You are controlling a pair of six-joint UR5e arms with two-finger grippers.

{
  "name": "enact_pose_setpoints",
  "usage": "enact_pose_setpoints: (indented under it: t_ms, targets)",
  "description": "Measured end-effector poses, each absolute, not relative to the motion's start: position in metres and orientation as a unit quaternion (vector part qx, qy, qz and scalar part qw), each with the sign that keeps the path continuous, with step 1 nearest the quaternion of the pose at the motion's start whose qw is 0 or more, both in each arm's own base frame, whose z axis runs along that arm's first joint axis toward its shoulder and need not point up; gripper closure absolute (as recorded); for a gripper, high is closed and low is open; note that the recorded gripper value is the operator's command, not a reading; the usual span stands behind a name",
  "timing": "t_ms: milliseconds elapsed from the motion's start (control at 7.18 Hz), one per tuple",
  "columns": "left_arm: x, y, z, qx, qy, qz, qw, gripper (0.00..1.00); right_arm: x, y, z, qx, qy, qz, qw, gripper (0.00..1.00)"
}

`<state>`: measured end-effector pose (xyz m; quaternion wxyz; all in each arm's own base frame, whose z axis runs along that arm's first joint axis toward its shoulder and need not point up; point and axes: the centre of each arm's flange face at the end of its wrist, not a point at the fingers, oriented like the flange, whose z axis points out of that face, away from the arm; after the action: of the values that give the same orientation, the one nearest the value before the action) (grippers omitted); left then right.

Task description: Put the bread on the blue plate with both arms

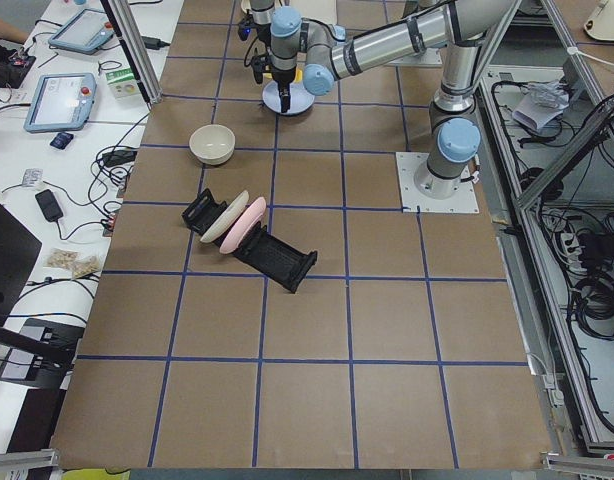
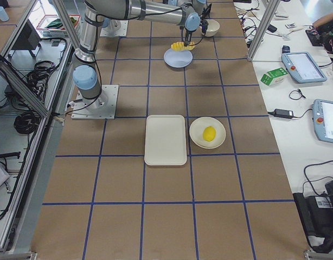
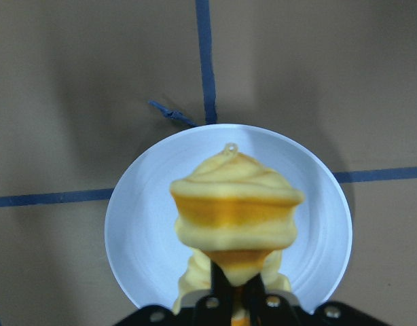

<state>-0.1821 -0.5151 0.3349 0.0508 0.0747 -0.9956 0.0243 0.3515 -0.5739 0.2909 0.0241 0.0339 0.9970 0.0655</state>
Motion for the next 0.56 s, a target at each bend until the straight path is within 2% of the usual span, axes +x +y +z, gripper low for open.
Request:
enact_pose_setpoints:
  t_ms: [418, 557]
  targets:
    - [-0.153, -0.510, 0.464, 0.026, -0.999, 0.045, -0.014, 0.00, 0.360, -0.559, 0.248, 0.029, 0.997, 0.066, 0.025, 0.99]
    - [-0.145, -0.508, 0.488, 0.021, -0.998, 0.061, -0.017, 0.00, 0.364, -0.554, 0.236, 0.029, 0.997, 0.062, 0.026, 0.61]
